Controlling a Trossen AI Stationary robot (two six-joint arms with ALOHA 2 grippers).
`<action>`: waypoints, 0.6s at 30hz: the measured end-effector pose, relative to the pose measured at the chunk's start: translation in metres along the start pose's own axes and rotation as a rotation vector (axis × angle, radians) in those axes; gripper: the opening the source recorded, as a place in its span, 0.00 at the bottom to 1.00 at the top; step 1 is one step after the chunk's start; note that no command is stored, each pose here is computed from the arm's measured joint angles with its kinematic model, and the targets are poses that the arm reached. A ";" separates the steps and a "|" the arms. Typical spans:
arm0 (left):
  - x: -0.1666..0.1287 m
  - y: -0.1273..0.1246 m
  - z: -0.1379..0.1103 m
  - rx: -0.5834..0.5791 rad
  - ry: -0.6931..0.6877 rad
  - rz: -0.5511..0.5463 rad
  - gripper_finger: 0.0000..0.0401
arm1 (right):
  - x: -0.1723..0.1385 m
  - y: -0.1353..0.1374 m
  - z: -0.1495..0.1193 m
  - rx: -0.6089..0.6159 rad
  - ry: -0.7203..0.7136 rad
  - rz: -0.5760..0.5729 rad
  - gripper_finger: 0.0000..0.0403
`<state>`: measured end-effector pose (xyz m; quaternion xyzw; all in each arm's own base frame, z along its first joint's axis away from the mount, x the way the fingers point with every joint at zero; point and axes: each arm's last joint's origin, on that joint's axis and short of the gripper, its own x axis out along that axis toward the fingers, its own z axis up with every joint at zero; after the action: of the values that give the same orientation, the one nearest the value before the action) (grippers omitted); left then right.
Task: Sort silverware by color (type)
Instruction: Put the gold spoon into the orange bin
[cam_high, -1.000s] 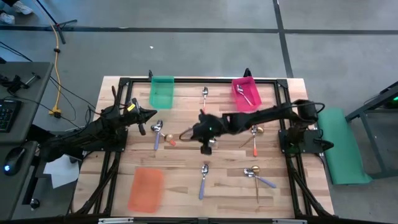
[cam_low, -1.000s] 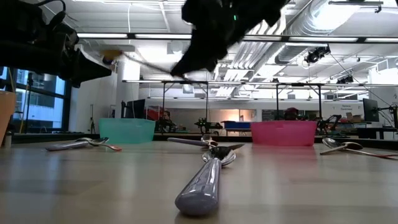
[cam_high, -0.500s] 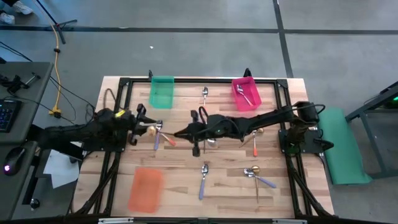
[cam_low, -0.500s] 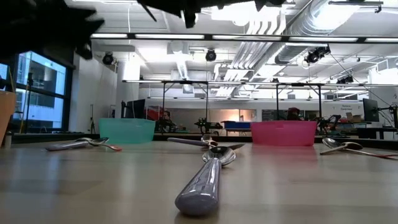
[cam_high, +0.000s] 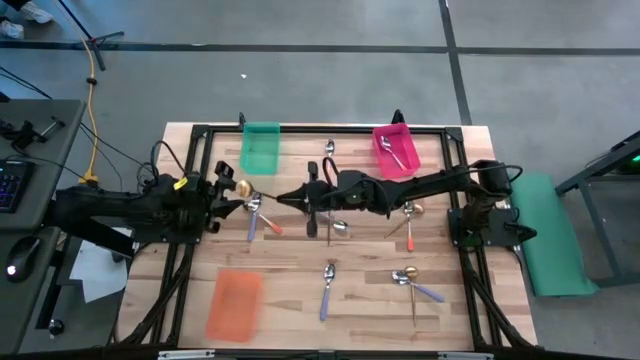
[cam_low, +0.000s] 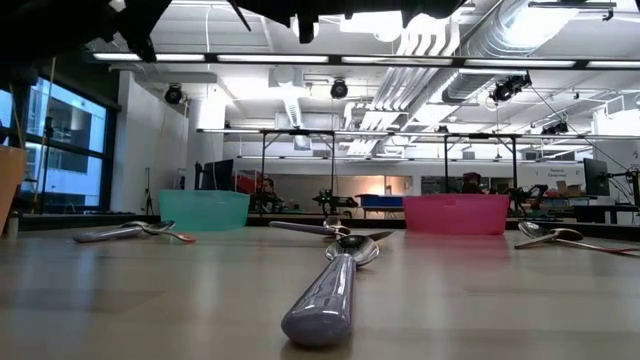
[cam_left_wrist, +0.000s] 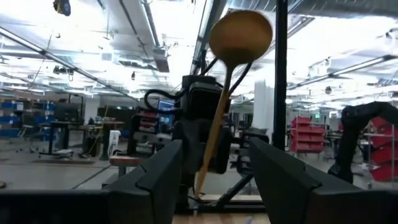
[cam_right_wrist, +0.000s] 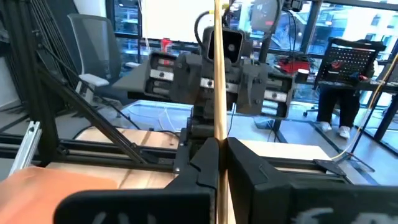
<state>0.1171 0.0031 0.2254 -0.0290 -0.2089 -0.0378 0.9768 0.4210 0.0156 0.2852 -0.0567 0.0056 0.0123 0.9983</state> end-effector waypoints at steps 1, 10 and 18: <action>0.004 0.000 0.002 0.008 0.008 0.006 0.45 | 0.000 -0.001 0.000 0.000 -0.002 0.001 0.00; 0.042 0.001 0.014 0.090 0.072 0.014 0.45 | 0.000 -0.008 0.001 0.000 -0.014 -0.005 0.00; 0.055 0.000 0.022 0.117 0.011 -0.001 0.45 | 0.000 -0.007 0.000 -0.006 -0.013 -0.002 0.00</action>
<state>0.1580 0.0012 0.2679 0.0286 -0.2052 -0.0260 0.9780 0.4213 0.0082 0.2864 -0.0597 -0.0010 0.0118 0.9981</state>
